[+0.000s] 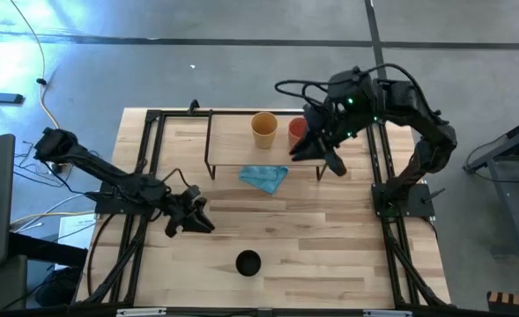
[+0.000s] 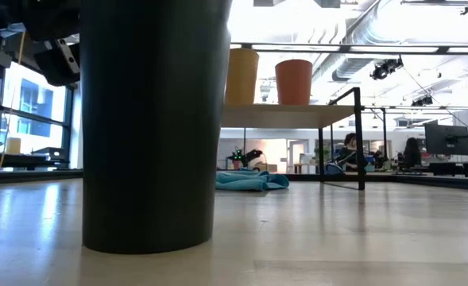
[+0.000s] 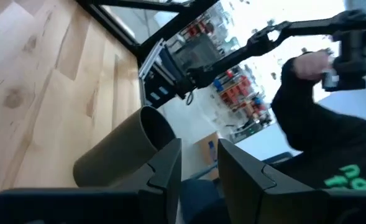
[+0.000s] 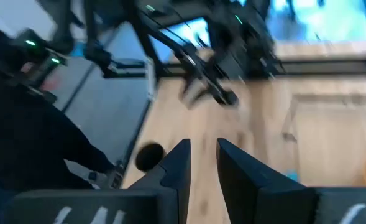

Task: Stack small to large cups/mugs on shelf
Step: Put the black cup on the shelf

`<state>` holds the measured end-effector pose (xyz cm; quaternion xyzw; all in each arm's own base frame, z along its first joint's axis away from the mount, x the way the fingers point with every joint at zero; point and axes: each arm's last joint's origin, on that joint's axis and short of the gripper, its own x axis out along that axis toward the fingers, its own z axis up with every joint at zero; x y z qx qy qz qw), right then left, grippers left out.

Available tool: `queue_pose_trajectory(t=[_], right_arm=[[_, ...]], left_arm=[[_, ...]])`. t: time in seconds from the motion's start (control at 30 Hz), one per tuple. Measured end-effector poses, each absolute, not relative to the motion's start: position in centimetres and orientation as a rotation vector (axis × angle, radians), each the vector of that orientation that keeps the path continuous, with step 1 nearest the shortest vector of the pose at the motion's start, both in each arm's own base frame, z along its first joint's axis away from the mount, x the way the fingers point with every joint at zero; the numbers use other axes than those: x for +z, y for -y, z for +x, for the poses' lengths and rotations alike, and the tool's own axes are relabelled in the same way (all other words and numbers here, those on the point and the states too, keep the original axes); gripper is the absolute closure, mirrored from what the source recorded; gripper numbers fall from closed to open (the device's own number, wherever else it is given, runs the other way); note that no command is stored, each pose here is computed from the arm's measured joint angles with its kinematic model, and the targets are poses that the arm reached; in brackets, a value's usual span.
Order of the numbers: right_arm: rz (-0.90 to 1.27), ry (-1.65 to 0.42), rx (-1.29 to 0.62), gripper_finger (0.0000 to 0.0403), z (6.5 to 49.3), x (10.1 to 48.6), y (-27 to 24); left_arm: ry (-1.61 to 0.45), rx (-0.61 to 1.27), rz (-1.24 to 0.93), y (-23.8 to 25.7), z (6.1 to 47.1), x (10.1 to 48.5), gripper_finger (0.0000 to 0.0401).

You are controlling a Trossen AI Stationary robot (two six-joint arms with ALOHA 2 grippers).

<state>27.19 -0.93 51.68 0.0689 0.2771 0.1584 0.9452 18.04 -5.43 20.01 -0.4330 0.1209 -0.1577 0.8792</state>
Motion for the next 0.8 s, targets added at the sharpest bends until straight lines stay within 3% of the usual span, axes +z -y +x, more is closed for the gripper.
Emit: queue_pose_trajectory(t=[0.2, 0.37, 0.8], right_arm=[[0.076, -0.440, 0.439, 0.0334, 27.7, 52.8, -2.5], [0.043, -0.452, 0.461, 0.0334, 27.3, 52.7, -5.1], [-0.032, -0.457, 0.391, 0.0334, 25.3, 52.7, -11.8]], left_arm=[[-0.292, -0.286, -0.760, 6.6, 20.0, 21.6, 0.0309], [-0.366, -0.225, -0.683, 7.1, 21.6, 22.8, 0.0309], [-0.595, -0.197, -0.621, 10.2, 24.7, 23.9, 0.0309]])
